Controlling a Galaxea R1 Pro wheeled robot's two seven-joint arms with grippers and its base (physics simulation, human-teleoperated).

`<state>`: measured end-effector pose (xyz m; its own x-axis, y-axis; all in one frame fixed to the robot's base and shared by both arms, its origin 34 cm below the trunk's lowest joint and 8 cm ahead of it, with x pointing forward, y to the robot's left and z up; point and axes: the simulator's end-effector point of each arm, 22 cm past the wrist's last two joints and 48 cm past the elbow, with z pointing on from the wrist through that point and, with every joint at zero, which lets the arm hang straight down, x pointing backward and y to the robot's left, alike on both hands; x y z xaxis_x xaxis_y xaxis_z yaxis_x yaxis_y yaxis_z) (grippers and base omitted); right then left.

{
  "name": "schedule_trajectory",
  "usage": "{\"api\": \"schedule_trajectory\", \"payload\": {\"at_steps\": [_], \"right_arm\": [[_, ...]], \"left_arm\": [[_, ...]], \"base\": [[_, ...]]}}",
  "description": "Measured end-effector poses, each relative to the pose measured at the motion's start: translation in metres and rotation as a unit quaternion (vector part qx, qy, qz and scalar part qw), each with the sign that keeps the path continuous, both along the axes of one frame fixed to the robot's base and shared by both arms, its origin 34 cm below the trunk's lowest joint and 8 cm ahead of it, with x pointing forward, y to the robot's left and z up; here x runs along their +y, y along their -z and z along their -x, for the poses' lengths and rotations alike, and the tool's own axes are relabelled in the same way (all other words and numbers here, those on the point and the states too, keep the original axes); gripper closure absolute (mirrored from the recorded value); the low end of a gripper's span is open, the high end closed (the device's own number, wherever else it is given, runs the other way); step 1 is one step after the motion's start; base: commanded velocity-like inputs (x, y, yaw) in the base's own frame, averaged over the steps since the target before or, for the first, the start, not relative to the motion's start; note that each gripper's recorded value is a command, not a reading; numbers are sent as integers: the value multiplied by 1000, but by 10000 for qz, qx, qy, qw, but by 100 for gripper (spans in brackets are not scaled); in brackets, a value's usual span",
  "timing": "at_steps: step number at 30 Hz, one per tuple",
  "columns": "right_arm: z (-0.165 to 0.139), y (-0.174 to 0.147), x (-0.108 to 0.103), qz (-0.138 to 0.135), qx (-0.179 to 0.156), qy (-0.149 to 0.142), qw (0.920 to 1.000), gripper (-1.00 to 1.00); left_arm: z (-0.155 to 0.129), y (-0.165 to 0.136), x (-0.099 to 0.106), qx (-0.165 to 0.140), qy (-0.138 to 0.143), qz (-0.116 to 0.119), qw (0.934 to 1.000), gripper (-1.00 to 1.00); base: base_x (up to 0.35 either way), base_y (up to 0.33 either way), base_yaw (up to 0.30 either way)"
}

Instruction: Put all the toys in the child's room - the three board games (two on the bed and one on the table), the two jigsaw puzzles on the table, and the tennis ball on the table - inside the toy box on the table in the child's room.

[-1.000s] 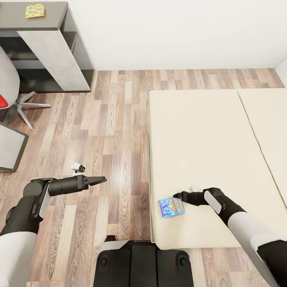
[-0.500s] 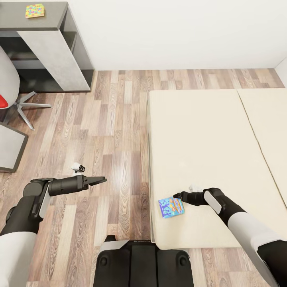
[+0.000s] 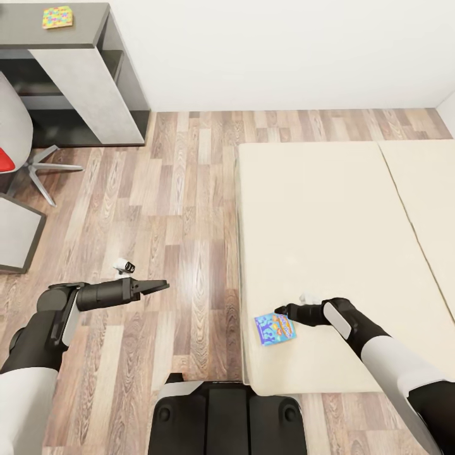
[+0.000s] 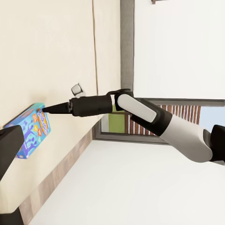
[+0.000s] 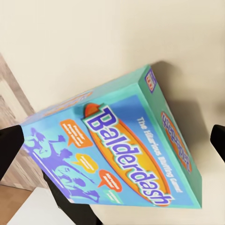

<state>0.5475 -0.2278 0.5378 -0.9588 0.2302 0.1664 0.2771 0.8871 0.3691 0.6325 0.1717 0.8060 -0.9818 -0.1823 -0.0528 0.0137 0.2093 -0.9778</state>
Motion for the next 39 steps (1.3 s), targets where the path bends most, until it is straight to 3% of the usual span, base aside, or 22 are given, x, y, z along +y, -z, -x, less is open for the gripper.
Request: {"api": "schedule_trajectory", "payload": {"at_steps": [39], "right_arm": [[0, 0, 0, -2, 3, 4, 10000, -100]], "left_arm": [[0, 0, 0, 2, 0, 0, 10000, -100]], "base": [[0, 42, 0]]}}
